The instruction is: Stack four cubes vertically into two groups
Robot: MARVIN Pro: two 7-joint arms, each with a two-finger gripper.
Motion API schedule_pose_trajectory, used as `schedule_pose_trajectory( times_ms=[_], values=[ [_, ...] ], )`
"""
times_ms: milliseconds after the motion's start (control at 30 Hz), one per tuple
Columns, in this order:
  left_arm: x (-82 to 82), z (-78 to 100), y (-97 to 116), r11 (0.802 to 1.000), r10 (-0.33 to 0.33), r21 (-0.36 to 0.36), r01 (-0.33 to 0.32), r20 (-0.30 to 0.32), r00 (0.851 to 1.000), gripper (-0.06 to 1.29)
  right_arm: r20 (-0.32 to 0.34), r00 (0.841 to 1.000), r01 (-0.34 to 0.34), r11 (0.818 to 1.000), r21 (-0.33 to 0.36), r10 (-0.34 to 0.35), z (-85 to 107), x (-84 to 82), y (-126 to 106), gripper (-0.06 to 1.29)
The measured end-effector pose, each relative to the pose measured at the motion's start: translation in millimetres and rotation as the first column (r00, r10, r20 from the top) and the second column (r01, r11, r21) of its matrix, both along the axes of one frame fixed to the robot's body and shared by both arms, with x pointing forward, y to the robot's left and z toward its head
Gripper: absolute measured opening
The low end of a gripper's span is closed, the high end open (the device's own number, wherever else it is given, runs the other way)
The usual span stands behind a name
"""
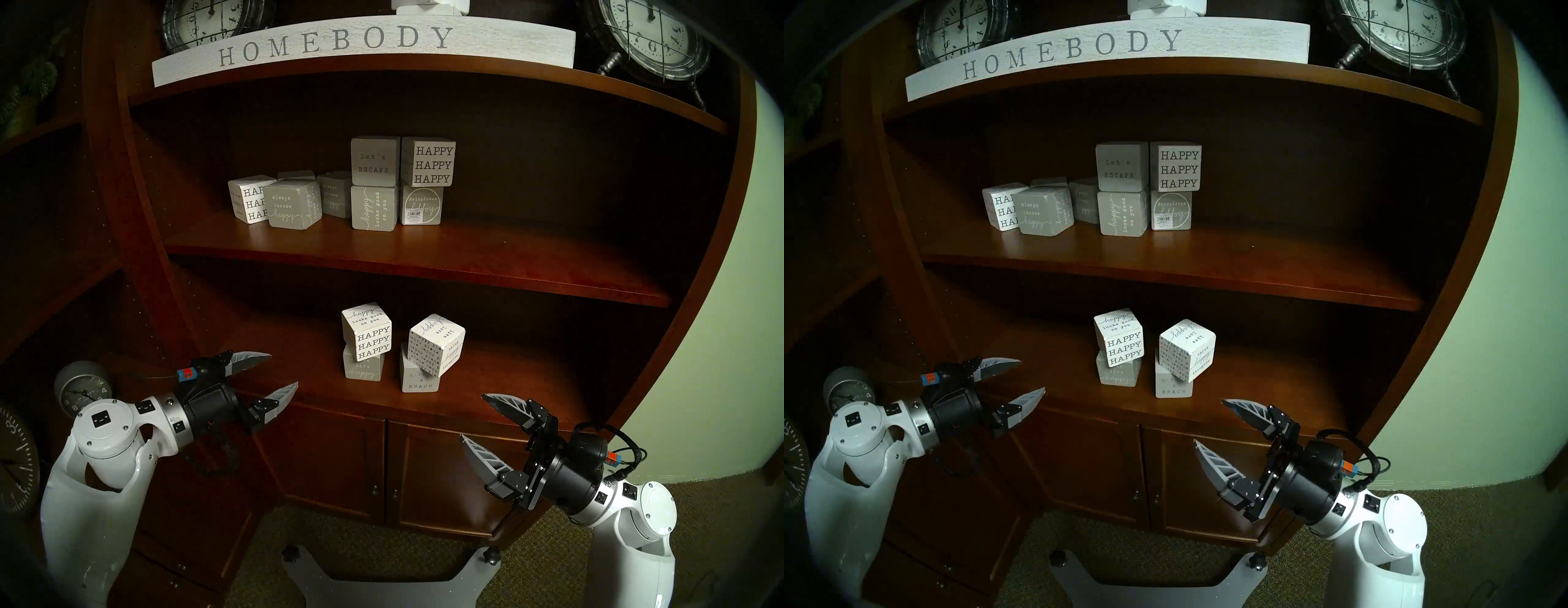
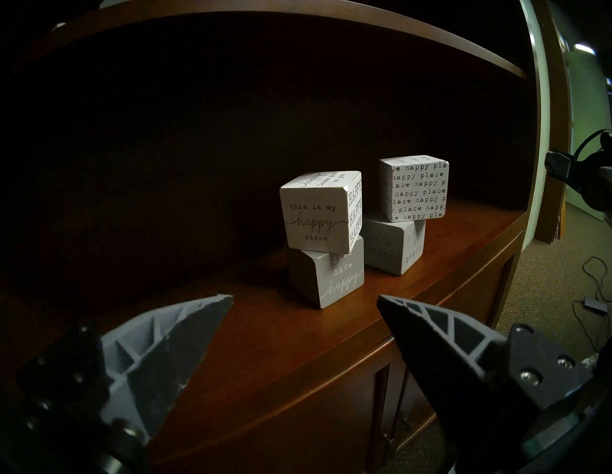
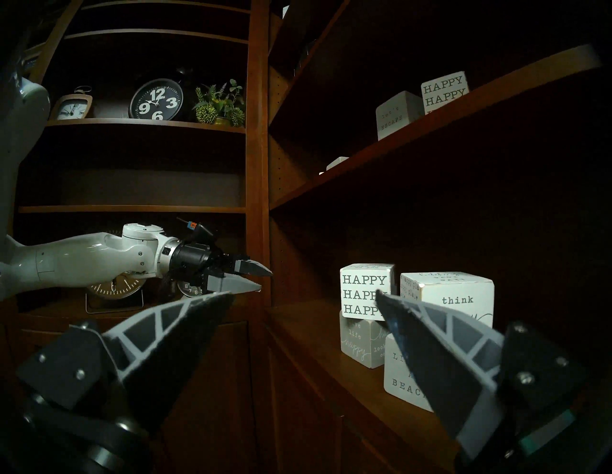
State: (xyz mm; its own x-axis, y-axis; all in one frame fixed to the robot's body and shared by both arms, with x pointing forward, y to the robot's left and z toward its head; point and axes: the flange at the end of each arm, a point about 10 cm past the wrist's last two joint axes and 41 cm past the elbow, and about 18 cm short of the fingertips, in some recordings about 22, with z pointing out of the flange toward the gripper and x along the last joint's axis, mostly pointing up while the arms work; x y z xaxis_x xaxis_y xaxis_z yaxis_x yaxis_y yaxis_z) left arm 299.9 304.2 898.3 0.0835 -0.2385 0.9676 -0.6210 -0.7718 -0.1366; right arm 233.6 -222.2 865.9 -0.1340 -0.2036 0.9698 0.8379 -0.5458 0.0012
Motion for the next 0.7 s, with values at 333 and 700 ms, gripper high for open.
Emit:
schedule_pose_trajectory(
  times_ms=[333,700],
  values=[
    [-7.6,-5.9,-0.2,1.0,0.016,-0.006,-0.016,0.0,1.0,1.2,-0.001,1.0,-0.005,1.0,0.008,0.005,0.5,0.0,-0.7,1.19],
    [-9.4,-7.3,-0.4,1.0,0.021,-0.016,-0.02,0.0,1.0,1.2,0.002,1.0,-0.005,1.0,0.012,0.005,0.9,0.0,-0.7,1.19]
  ],
)
